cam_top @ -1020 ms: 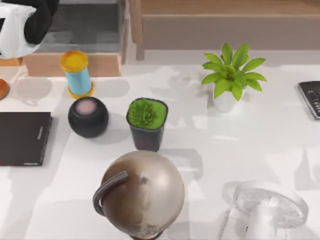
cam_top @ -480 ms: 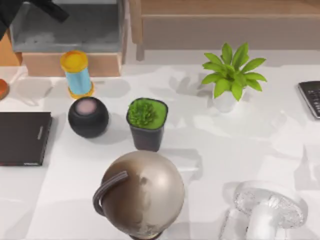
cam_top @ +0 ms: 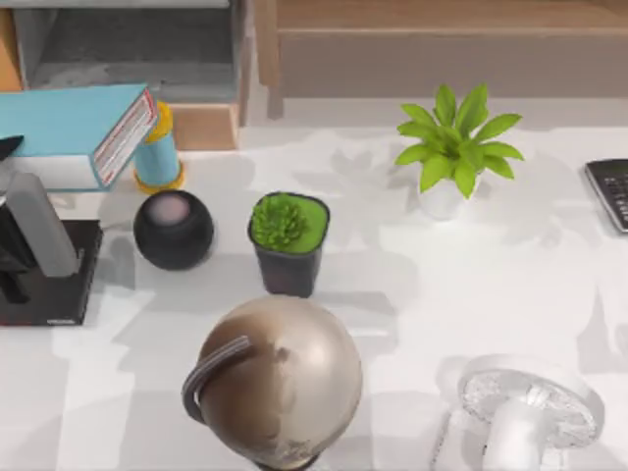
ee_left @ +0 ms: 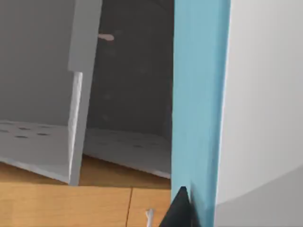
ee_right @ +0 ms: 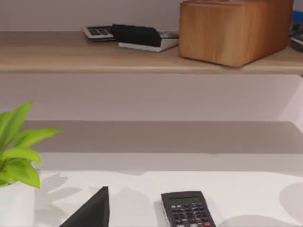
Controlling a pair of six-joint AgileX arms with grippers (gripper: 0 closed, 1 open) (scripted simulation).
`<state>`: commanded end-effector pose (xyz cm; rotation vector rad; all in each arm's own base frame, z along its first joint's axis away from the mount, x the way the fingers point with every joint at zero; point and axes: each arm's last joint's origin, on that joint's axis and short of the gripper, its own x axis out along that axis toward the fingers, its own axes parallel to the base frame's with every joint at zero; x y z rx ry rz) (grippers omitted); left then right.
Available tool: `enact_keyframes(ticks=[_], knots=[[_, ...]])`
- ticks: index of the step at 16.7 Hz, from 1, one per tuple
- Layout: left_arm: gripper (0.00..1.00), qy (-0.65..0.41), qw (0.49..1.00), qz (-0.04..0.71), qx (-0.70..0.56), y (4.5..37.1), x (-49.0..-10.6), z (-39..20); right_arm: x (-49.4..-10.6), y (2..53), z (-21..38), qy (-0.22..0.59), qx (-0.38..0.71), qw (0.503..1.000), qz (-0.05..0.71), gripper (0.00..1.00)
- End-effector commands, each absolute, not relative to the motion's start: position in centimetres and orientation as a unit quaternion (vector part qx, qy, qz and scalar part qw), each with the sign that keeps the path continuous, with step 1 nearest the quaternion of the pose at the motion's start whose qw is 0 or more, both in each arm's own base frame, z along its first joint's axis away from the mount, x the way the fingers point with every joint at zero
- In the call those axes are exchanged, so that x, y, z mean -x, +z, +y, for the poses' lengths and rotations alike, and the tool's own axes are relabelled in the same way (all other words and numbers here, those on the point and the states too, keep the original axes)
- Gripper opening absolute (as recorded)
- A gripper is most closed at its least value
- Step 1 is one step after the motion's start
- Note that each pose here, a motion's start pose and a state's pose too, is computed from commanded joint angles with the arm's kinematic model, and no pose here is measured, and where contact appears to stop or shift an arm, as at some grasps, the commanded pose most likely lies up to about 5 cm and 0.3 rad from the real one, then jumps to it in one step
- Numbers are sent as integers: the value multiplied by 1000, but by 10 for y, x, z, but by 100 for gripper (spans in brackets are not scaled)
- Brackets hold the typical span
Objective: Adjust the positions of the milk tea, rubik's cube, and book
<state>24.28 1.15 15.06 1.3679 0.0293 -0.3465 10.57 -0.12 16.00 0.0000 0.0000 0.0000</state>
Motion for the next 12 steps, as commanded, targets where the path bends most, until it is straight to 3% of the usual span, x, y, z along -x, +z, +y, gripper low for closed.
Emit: enact_keyframes(ticks=[6,12], knots=[[0,-189,684,162,-685,90,-209,48,-106,160,-1,0,0,1000,0,100],[0,-185,678,160,-693,92,-211,49,-106,160,-1,0,0,1000,0,100]])
